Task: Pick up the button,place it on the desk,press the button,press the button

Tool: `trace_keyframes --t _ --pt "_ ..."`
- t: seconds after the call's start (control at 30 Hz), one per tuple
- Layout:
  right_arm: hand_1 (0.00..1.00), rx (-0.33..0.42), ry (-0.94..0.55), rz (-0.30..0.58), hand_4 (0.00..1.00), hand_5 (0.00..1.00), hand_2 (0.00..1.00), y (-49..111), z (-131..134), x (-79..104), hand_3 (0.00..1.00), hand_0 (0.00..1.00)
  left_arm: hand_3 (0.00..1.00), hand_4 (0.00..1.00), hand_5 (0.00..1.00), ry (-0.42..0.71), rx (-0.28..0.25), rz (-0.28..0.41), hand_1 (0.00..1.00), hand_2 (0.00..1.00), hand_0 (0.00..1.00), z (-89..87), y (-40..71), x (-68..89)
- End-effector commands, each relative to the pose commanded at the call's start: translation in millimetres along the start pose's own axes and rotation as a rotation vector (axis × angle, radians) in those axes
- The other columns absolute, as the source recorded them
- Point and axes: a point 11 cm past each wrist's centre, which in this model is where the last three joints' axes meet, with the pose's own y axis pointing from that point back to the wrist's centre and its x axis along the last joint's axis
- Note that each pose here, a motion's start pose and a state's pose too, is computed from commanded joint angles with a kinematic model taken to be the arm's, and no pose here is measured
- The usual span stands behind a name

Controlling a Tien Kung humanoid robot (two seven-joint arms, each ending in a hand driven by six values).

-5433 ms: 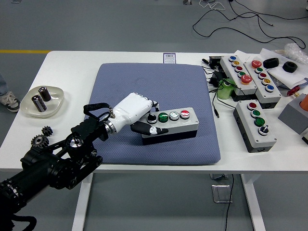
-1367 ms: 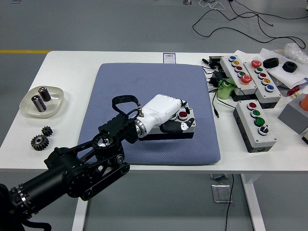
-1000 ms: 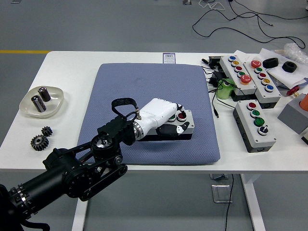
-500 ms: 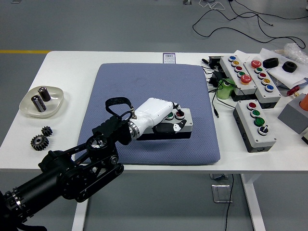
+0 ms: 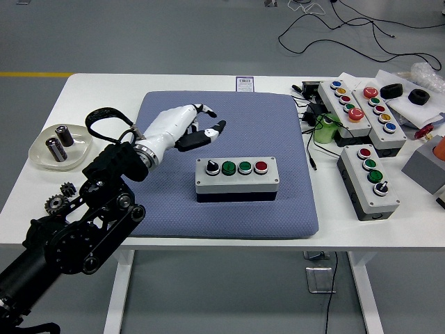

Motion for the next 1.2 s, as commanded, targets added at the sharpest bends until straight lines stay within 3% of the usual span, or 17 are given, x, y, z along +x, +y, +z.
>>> trace_keyframes --t 0.1,0.13,0.2,0.3,0.33,0.4,0.5,0.53,0.7,0.73,1.2 --pt "0.654 0.0 -0.001 0.0 0.309 0.171 0.677 0.1 -0.4 0.1 0.625 0.674 0.764 0.678 0.998 -0.08 0.159 0.017 0.296 0.36 0.111 -34.0 -1.8 7.0" --pt "0.654 0.001 -0.003 0.001 0.309 0.171 0.677 0.1 -0.8 0.3 0.625 0.674 0.774 0.705 0.998 -0.134 0.237 0.001 0.41 0.481 0.186 -50.0 -1.4 6.9" --pt "0.654 0.002 -0.004 0.001 0.309 0.171 0.677 0.1 -1.6 0.8 0.625 0.674 0.774 0.705 0.998 -0.195 0.313 -0.015 0.41 0.481 0.186 -65.3 -0.1 5.7" --pt "0.654 0.005 -0.004 0.003 0.309 0.171 0.677 0.3 -3.1 1.4 0.625 0.674 0.774 0.705 0.998 -0.212 0.38 -0.046 0.41 0.481 0.186 -78.5 1.8 -0.9" --pt "0.654 0.006 -0.004 0.003 0.309 0.171 0.677 0.3 -3.6 1.5 0.626 0.674 0.767 0.912 0.965 -0.214 0.401 -0.053 0.414 0.479 0.193 -81.9 2.6 -3.9" --pt "0.654 0.007 -0.004 0.003 0.309 0.171 0.677 0.5 -4.2 1.5 0.626 0.674 0.767 0.912 0.965 -0.217 0.434 -0.065 0.414 0.479 0.193 -87.1 3.7 -8.9" --pt "0.654 0.008 -0.004 0.003 0.309 0.171 0.677 0.7 -5.2 1.5 0.626 0.674 0.767 0.912 0.965 -0.227 0.475 -0.087 0.414 0.479 0.193 -93.7 5.2 -14.8" --pt "0.654 0.009 -0.005 0.003 0.309 0.171 0.677 0.7 -5.5 1.5 0.626 0.674 0.717 0.922 0.993 -0.237 0.492 -0.101 0.193 0.26 0.111 -96.5 5.9 -17.5" --pt "0.654 0.01 -0.005 0.003 0.309 0.171 0.677 0.8 -5.9 1.5 0.626 0.674 0.717 0.922 0.993 -0.265 0.515 -0.127 0.193 0.26 0.111 -99.2 5.4 -22.6" --pt "0.653 0.01 -0.005 0.003 0.309 0.171 0.679 0.7 -5.8 1.5 0.626 0.674 0.649 0.945 0.993 -0.269 0.514 -0.129 0.119 0.187 0.067 -98.9 4.8 -23.0" --pt "0.653 0.01 -0.004 0.004 0.309 0.171 0.677 0.7 -6.0 1.9 0.625 0.673 0.595 0.957 0.939 -0.304 0.534 -0.163 0.073 0.142 0.039 -103.1 0.4 -27.1"
